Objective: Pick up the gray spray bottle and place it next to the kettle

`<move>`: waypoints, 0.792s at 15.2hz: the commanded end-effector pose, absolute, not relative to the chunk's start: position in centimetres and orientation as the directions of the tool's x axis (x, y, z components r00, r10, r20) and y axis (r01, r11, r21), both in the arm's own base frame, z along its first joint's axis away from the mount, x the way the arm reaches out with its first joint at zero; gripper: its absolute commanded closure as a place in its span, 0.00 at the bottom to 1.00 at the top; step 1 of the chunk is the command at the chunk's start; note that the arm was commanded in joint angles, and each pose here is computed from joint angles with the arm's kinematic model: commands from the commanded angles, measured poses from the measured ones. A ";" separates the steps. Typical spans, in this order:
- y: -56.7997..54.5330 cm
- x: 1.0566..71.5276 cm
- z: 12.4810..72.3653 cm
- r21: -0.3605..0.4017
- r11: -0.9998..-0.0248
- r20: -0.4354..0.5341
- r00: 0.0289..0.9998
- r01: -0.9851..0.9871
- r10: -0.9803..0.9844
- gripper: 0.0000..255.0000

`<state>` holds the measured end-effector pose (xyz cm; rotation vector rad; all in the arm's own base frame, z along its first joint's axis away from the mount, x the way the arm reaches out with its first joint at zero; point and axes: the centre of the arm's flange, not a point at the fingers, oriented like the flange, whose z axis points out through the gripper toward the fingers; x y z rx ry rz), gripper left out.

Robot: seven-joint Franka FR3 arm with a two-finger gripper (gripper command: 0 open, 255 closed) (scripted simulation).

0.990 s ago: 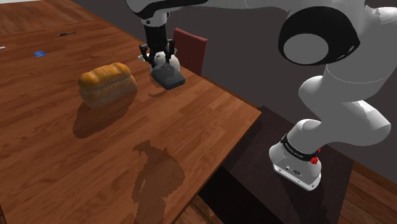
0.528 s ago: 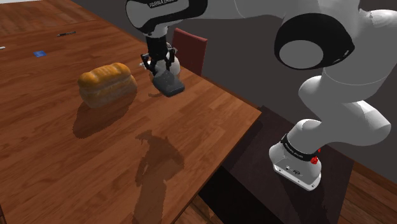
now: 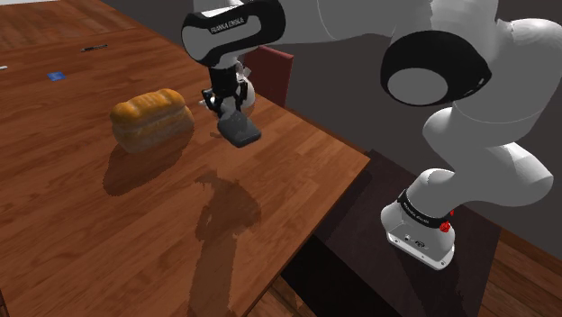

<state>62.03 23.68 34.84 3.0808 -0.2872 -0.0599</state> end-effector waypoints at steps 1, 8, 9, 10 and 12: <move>23.6 62.0 33.6 0.050 -0.982 -0.034 0.982 -0.184 -0.186 1.00; 23.6 62.0 29.9 0.050 -0.982 -0.034 0.982 -0.184 -0.186 1.00; 23.6 62.0 29.4 0.050 -0.982 -0.034 0.982 -0.184 -0.186 1.00; 23.6 62.0 28.9 0.050 -0.982 -0.034 0.982 -0.184 -0.186 1.00; 23.6 62.0 27.8 0.050 -0.982 -0.034 0.982 -0.184 -0.186 1.00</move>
